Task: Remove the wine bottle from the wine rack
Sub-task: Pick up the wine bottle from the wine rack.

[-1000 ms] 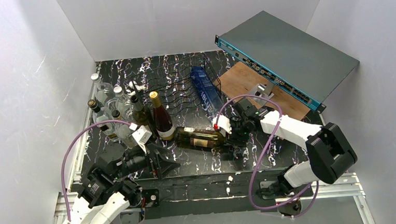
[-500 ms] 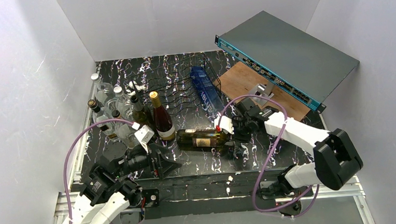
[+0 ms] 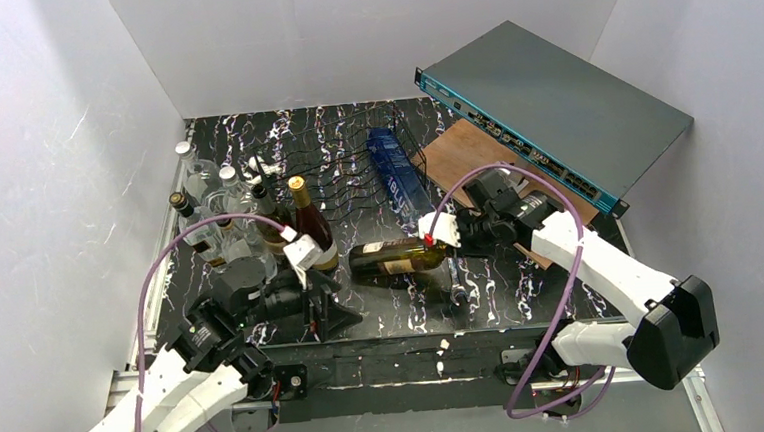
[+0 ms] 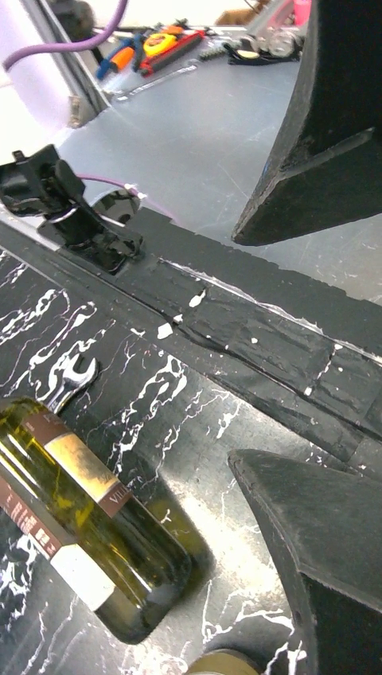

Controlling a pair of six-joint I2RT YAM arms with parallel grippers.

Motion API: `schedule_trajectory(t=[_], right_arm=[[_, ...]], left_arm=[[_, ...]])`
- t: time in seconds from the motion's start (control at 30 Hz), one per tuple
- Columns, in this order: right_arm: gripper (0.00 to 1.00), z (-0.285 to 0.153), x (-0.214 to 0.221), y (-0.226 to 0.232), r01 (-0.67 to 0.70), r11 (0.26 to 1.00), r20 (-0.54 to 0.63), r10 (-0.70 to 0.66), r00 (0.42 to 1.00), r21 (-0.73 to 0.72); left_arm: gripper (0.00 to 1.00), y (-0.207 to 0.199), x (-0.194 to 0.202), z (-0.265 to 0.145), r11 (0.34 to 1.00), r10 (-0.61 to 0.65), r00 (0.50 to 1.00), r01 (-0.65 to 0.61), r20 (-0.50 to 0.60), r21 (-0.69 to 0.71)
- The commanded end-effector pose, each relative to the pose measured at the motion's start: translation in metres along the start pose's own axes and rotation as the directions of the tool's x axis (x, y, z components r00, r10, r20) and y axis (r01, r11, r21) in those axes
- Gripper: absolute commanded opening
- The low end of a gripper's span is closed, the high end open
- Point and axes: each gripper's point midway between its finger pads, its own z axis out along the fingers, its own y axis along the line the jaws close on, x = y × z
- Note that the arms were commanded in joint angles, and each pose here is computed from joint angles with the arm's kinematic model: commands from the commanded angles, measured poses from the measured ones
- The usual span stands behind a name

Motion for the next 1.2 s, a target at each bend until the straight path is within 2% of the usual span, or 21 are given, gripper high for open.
schedule_trajectory(t=[0.0,0.13,0.2,0.27,0.47,0.57,0.67,0.77,1.17], right_arm=[[0.01,-0.03,-0.02,-0.012,0.087,0.995,0.047,-0.089,0.995,0.043],[0.01,-0.041,-0.026,-0.013,0.092,0.995,0.06,-0.095,0.994,0.05],[0.01,-0.046,-0.028,-0.013,0.093,0.994,0.068,-0.097,0.993,0.053],[0.01,-0.051,-0.031,-0.012,0.088,0.994,0.078,-0.093,0.993,0.056],[0.01,-0.062,-0.044,-0.009,0.075,0.996,0.133,-0.081,0.988,0.054],[0.01,-0.064,-0.05,-0.006,0.07,0.997,0.162,-0.077,0.984,0.044],[0.01,-0.064,-0.053,-0.004,0.066,0.997,0.182,-0.071,0.981,0.034],[0.01,-0.065,-0.057,-0.003,0.061,0.998,0.2,-0.065,0.978,0.025],[0.01,-0.07,-0.07,0.001,0.061,0.998,0.259,-0.06,0.964,0.001]], left_arm=[[0.98,-0.017,-0.019,0.009,0.987,0.161,0.987,-0.161,0.004,0.028],[0.98,-0.023,-0.014,0.029,0.945,0.328,0.941,-0.327,-0.081,0.019],[0.98,-0.022,-0.014,0.041,0.906,0.421,0.9,-0.423,-0.114,0.005],[0.98,-0.019,-0.016,0.053,0.838,0.541,0.831,-0.546,-0.125,-0.004],[0.98,-0.01,-0.027,0.088,0.632,0.774,0.633,-0.773,-0.015,-0.052],[0.98,-0.002,-0.028,0.103,0.579,0.813,0.582,-0.81,-0.001,-0.094],[0.98,0.005,-0.028,0.119,0.549,0.831,0.555,-0.828,-0.031,-0.114],[0.98,0.01,-0.03,0.135,0.54,0.835,0.549,-0.83,-0.035,-0.142],[0.98,0.037,-0.024,0.167,0.587,0.798,0.602,-0.789,-0.033,-0.184]])
